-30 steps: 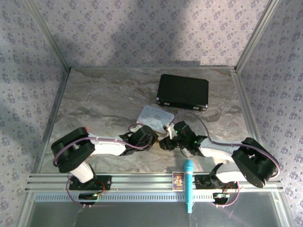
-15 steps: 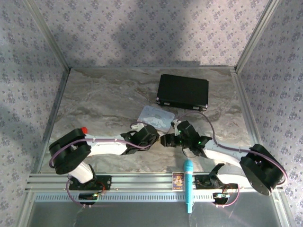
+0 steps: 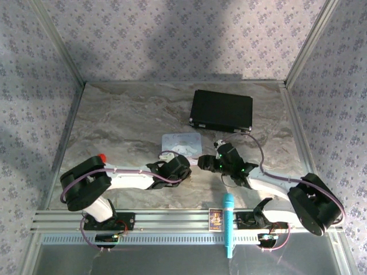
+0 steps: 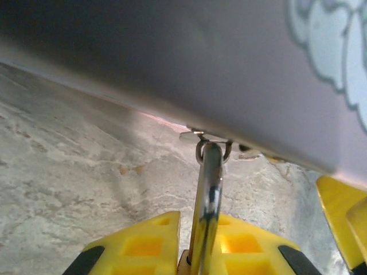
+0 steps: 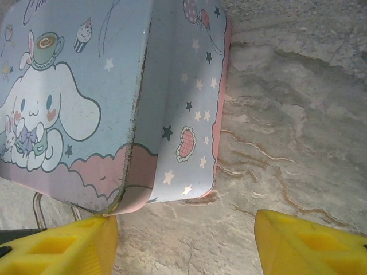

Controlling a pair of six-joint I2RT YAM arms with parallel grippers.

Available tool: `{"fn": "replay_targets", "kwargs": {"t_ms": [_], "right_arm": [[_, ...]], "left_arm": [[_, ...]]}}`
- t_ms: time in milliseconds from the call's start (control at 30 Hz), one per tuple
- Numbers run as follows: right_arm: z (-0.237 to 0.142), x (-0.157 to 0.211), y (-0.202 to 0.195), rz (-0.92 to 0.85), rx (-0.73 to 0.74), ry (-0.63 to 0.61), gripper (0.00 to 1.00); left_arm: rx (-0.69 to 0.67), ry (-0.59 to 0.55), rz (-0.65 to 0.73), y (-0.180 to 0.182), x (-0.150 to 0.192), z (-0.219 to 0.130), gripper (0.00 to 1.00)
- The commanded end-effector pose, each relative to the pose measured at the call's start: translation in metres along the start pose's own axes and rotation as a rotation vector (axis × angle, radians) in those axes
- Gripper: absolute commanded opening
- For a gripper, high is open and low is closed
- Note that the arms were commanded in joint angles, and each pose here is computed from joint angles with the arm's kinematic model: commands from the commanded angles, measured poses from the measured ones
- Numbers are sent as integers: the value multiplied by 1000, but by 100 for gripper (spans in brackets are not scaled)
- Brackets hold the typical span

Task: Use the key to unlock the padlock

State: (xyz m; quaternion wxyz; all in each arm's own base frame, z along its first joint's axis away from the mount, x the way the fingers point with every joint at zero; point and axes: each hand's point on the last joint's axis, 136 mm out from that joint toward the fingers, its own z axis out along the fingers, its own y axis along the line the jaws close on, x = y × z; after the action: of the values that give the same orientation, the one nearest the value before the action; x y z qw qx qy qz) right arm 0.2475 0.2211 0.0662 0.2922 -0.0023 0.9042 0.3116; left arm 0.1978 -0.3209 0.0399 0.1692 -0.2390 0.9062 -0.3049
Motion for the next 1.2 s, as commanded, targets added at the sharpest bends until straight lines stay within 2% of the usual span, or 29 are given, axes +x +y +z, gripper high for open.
{"fn": "replay_targets", "kwargs": {"t_ms": [0,133,200,333,433,533,633,833,1033,1167], "right_arm": [[-5,-28,19,15,-44,-77,65],[-15,-31,20,34,-56,-95,67],[-20,-38,23,22,-48,-107,72],[-8,-49,31,-39,-6,-41,74],[11,-46,30,-53,48,64,71],[27,-37,41,-107,42,136,68],[37,-27,32,-154,157,180,68],[52,-7,7,-57,211,246,67],[57,-3,7,-36,201,257,66],[60,2,2,-26,211,272,66]], "left_arm": [[-127,3,38,34,-2,-3,0],[-204,-4,118,42,-6,-9,0],[-231,8,159,46,-6,-9,0],[-290,15,215,59,-10,-12,0],[-337,22,251,68,-13,-12,0],[-407,10,307,76,-19,-16,4],[-466,-14,364,81,-25,-20,11],[-594,-80,493,80,-30,-31,18],[-712,-109,585,87,-31,-36,23],[-705,-133,637,73,-25,-36,24]]}}
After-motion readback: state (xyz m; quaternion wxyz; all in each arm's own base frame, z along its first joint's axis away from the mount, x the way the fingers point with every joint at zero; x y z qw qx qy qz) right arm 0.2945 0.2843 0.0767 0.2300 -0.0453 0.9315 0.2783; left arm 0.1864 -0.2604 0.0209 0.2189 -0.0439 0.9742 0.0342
